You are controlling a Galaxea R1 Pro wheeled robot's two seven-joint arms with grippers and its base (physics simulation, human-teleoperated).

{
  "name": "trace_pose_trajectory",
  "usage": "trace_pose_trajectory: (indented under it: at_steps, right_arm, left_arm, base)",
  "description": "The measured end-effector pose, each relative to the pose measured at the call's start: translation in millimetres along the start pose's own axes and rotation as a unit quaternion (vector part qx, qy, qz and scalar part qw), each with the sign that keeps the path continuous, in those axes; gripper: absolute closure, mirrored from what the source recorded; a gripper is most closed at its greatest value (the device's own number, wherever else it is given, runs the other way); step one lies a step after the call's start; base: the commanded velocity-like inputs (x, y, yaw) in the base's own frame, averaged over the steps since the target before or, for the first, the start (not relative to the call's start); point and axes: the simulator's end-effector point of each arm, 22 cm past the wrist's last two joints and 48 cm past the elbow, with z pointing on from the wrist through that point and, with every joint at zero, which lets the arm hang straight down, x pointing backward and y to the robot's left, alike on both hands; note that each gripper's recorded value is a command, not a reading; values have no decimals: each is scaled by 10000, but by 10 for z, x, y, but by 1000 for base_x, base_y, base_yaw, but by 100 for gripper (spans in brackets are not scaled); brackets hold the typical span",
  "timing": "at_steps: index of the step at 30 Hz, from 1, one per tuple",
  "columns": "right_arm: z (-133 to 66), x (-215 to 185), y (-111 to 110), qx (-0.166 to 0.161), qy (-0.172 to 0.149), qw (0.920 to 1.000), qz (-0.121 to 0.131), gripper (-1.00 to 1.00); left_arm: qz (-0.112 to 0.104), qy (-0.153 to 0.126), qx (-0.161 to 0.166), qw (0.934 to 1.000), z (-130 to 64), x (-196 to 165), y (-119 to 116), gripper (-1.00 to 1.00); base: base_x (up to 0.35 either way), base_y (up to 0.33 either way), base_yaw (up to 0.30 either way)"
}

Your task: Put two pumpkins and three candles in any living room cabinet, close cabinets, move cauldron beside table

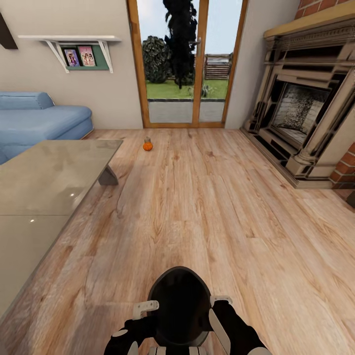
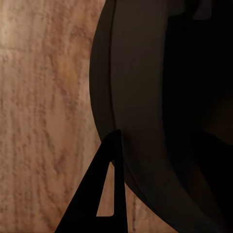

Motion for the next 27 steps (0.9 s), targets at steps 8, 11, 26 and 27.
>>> trace_pose_trajectory:
  at_steps: [8, 11, 26, 27]
  right_arm:
    - [-76, -70, -5, 8, -102, 9999, -5, 100]
    - [-121, -109, -7, 10, -160, 9999, -5, 100]
    - [-357, -298, -18, 23, -449, 9990, -2, 100]
    - [-373, -311, -17, 21, -470, 9989, -2, 100]
  left_arm:
    - [16, -103, 15, 9999, -52, -83, -20, 100]
    - [22, -161, 25, 9999, -83, -130, -32, 100]
    - [57, -459, 75, 9989, -249, -363, -92, 100]
    - [61, -480, 77, 9988, -261, -379, -96, 100]
  base:
    - [0, 0, 0]
    - [0, 0, 0]
    - [0, 0, 0]
    - [0, 0, 0]
